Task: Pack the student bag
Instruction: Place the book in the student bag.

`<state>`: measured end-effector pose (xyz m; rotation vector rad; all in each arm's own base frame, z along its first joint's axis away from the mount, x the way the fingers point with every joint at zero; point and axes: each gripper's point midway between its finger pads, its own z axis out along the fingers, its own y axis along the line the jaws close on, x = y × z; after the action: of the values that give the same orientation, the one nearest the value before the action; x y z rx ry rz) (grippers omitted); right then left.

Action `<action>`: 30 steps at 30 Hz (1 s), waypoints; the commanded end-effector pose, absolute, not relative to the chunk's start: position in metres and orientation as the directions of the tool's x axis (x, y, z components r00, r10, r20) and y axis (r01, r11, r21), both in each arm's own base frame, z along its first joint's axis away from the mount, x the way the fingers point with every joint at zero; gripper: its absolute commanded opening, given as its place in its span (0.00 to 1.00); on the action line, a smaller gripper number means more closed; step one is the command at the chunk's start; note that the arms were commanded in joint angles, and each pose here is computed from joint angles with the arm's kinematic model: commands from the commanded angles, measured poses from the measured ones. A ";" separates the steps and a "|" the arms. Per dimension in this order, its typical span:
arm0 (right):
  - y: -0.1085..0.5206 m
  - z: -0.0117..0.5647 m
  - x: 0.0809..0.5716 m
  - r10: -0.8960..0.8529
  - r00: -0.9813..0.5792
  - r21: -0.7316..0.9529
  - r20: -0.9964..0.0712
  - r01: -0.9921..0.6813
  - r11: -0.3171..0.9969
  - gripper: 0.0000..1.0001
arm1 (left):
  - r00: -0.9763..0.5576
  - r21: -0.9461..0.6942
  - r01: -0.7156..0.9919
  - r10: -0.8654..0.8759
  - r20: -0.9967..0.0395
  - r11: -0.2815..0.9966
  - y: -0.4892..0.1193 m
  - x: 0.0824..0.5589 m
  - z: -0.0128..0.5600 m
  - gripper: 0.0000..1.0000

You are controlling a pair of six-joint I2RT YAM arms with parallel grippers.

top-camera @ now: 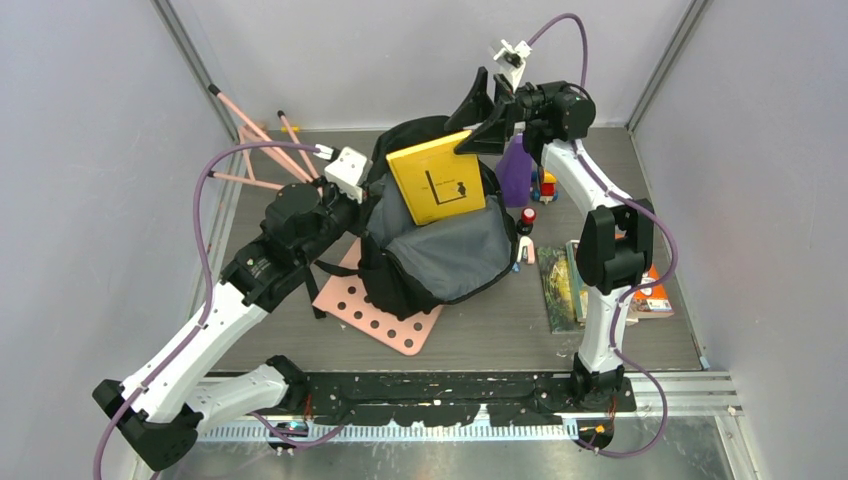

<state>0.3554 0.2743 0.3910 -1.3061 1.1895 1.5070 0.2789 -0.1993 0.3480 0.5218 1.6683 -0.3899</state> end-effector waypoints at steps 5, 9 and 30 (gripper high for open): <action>0.271 0.418 0.350 0.030 -0.086 0.077 -0.996 -0.969 -0.234 0.84 | -0.068 0.028 0.561 0.079 -0.995 0.827 -0.200 0.273 0.372 0.00; 0.266 0.418 0.348 0.029 -0.089 0.081 -0.996 -0.971 -0.224 0.81 | -0.067 0.027 0.560 0.078 -0.995 0.828 -0.200 0.273 0.372 0.00; 0.280 0.441 0.313 0.045 -0.020 0.007 -0.999 -0.960 -0.282 0.01 | -0.064 0.024 0.585 0.076 -0.995 0.811 -0.203 0.271 0.377 0.00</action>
<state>0.3496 0.2737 0.3974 -1.2717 1.2106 1.5415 0.2764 -0.2015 0.3500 0.5369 1.6632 -0.4057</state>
